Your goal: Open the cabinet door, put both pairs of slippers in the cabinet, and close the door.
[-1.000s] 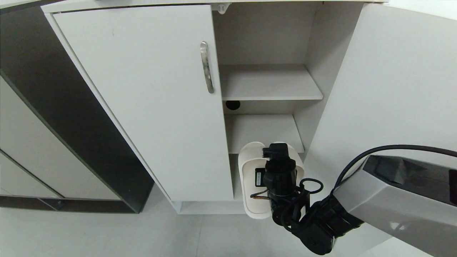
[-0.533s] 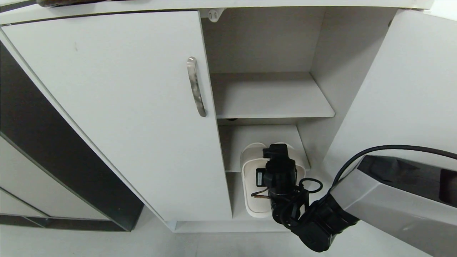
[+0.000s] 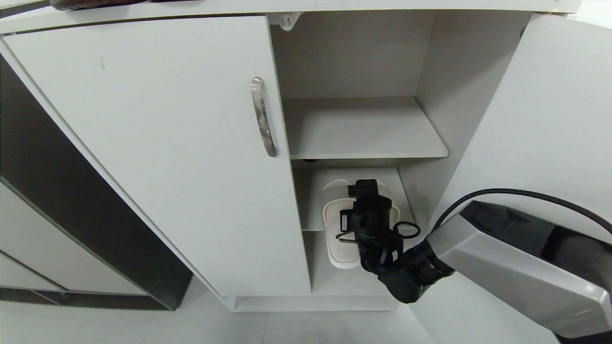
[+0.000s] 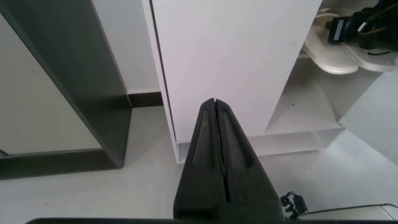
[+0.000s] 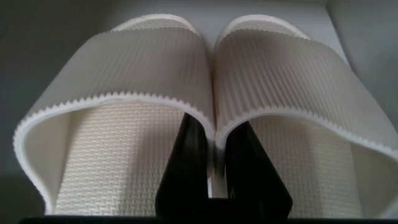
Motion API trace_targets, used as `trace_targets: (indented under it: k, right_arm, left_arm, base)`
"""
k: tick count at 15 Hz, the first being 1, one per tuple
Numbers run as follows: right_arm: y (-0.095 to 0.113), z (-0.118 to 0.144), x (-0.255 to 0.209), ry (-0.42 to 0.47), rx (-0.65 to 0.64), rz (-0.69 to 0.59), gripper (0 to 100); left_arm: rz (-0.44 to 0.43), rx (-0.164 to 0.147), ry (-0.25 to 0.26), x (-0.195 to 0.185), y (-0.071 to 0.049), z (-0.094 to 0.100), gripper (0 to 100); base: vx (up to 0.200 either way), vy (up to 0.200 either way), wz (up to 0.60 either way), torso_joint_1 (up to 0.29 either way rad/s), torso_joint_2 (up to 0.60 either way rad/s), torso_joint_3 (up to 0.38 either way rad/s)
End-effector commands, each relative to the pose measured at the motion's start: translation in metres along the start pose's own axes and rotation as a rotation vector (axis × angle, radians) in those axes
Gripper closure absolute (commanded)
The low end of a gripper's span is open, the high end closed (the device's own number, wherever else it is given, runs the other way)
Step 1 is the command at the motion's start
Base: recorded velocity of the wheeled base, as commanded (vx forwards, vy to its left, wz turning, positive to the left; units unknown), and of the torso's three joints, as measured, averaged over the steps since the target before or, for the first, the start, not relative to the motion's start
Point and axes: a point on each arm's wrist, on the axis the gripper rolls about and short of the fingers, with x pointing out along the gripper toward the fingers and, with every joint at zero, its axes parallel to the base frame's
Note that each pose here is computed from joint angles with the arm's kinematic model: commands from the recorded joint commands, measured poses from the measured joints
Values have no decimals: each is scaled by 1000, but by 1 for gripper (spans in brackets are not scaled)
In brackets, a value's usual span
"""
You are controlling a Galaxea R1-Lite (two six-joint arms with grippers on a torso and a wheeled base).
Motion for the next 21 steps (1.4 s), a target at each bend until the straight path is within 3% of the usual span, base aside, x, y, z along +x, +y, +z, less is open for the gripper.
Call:
trace_targets:
  k: [1, 9, 20, 21]
  right_arm:
    - [-3, -4, 17, -1, 2, -23, 100]
    - [7, 22, 52, -29, 25, -49, 100]
    - [3, 15, 70, -22, 24, -76, 100]
    - [3, 14, 70, -20, 22, -76, 0]
  left_arm:
    - [3, 0, 1, 0, 0, 0, 100]
    - [12, -3, 2, 0, 0, 0, 100]
    - [18, -3, 2, 0, 0, 0, 100]
    - [18, -3, 2, 0, 0, 0, 100]
  base:
    - [0, 0, 0, 0, 0, 0]
    - [0, 0, 0, 0, 0, 0]
    - [0, 0, 0, 0, 0, 0]
    - [0, 0, 0, 0, 0, 0]
